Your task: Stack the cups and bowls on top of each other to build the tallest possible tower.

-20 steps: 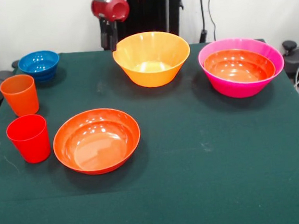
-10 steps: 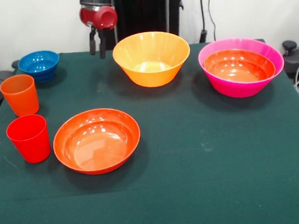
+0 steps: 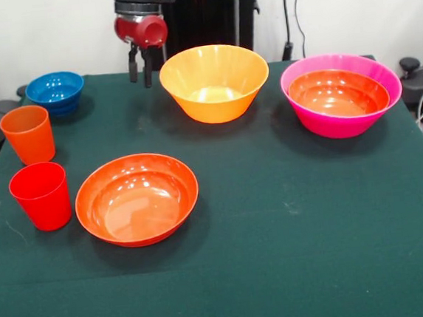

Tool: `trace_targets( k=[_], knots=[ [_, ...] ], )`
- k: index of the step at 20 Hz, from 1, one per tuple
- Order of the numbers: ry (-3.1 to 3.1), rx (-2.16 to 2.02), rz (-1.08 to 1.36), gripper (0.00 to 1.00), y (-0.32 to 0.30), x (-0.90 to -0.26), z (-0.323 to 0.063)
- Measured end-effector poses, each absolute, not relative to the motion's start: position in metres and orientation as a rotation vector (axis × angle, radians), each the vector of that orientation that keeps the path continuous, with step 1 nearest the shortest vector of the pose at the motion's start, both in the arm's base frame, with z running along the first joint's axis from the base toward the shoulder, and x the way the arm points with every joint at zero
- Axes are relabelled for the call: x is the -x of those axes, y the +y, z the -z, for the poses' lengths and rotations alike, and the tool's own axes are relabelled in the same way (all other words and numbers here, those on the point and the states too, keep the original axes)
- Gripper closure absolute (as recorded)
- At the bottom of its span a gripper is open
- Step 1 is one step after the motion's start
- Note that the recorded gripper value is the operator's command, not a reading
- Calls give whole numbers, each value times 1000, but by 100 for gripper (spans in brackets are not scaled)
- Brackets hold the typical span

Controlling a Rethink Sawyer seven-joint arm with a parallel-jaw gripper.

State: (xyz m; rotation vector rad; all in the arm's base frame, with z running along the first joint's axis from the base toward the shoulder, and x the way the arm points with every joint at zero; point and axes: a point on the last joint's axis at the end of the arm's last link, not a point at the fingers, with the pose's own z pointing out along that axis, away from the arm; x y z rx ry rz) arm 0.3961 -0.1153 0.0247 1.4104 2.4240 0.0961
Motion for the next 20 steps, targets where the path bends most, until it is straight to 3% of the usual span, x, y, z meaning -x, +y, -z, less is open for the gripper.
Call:
trace_targets(
  k=[20],
  knots=[
    [2349, -1444, -174, 0, -146, -429, -61]
  ],
)
